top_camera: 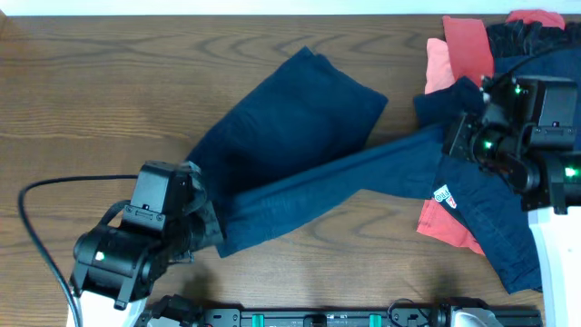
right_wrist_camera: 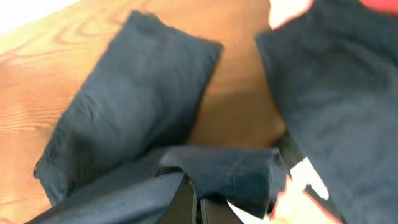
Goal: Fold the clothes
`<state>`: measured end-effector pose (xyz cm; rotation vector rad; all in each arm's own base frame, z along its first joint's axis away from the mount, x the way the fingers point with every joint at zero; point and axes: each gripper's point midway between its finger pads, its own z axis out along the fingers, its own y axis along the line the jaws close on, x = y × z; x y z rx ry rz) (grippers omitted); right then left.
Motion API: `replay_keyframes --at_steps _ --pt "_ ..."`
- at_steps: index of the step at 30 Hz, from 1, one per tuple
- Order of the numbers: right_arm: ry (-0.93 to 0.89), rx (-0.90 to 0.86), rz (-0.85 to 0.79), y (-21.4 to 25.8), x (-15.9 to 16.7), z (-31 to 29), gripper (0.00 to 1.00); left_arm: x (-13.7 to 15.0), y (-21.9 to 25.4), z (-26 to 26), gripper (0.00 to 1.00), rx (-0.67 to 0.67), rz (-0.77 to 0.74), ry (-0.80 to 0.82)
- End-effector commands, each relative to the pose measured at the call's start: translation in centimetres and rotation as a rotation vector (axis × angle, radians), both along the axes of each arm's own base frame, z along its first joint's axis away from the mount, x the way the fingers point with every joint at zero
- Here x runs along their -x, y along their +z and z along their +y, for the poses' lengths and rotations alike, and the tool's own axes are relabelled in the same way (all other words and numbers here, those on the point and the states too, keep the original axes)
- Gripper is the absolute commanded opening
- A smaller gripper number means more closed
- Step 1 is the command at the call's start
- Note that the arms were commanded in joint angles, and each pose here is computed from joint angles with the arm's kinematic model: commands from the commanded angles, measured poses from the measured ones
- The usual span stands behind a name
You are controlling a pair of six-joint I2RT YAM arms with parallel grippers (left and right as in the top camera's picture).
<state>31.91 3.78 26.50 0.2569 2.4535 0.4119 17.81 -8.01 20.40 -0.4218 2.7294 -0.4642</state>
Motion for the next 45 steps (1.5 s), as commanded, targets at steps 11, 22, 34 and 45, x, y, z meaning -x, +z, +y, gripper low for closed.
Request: replay_keyframes --at_steps 11,22,34,45 --pt "0.317 0.123 -0.238 -2.8 -11.7 8.4 0.01 -7.0 -1.1 8.7 0.06 -0.254 -0.091 0.671" --pt "0.451 0.074 -0.298 -11.0 -17.7 16.5 0.01 -11.3 -7.4 13.4 0.06 -0.297 0.068 0.921" --pt "0.481 0.083 -0.268 -14.5 -17.9 18.8 0.7 -11.3 -10.0 14.9 0.7 -0.246 0.191 0.883" --pt "0.486 0.24 0.078 -23.0 -13.5 14.6 0.52 -7.4 -13.6 12.9 0.95 -0.235 0.376 0.736"
